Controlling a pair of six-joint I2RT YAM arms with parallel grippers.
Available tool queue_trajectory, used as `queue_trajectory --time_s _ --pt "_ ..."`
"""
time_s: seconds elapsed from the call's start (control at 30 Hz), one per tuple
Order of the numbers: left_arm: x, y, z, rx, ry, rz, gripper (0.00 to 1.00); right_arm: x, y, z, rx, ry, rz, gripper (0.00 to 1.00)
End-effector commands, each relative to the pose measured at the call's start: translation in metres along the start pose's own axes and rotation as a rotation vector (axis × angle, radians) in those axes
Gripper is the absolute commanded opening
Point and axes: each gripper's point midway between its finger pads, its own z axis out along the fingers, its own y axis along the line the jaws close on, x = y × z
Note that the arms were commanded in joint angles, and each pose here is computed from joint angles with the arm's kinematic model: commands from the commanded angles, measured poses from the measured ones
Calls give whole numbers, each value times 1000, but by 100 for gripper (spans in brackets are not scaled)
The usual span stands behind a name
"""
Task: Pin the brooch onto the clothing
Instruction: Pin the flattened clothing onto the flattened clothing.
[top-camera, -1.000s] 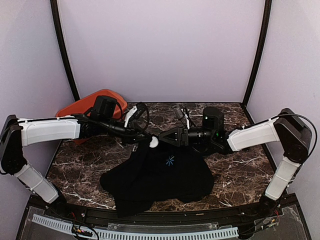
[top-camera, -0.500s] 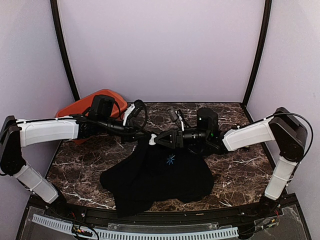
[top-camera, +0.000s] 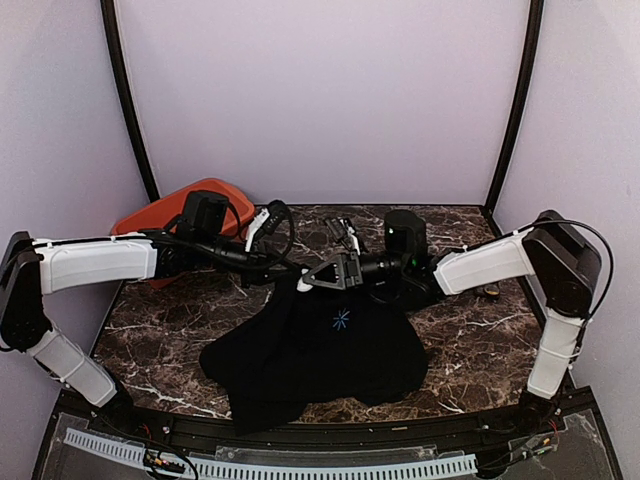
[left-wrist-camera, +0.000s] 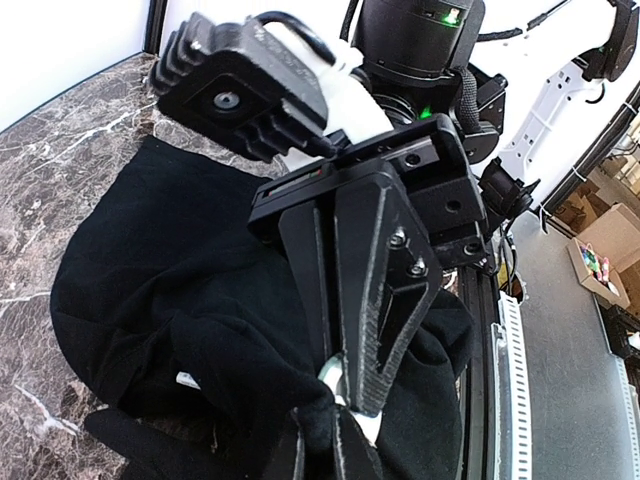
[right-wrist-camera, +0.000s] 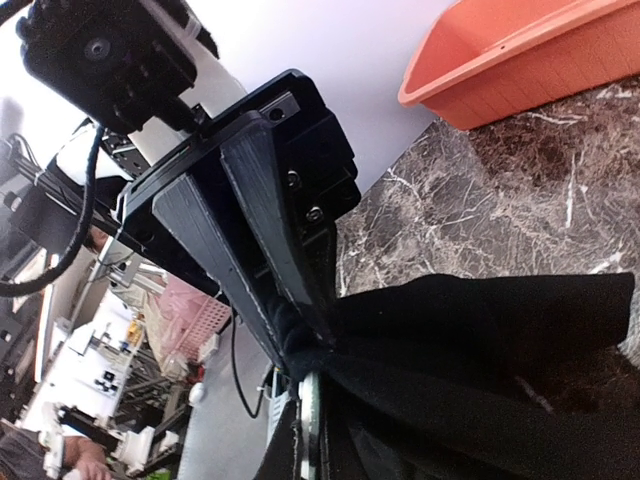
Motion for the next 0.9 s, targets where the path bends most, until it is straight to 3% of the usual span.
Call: queue_trajectory --time_s 0.0,0.03,0.2,0.27,0.57,0.87 --pt "-14 -3 -9 -20 -42 51 1 2 12 -1 -92 32 142 0" --pt "-14 -3 -9 -26 -43 55 3 3 12 -1 -95 34 168 0" --pt "-12 1 -10 -54 -30 60 35 11 6 0 -105 73 346 0" --pt "-13 1 -12 -63 -27 71 42 17 4 0 -110 91 412 0" --pt "-7 -7 -16 -36 34 114 58 38 -4 -7 -74 123 631 0" --pt "15 -33 0 185 145 90 62 33 13 -8 -55 201 564 0"
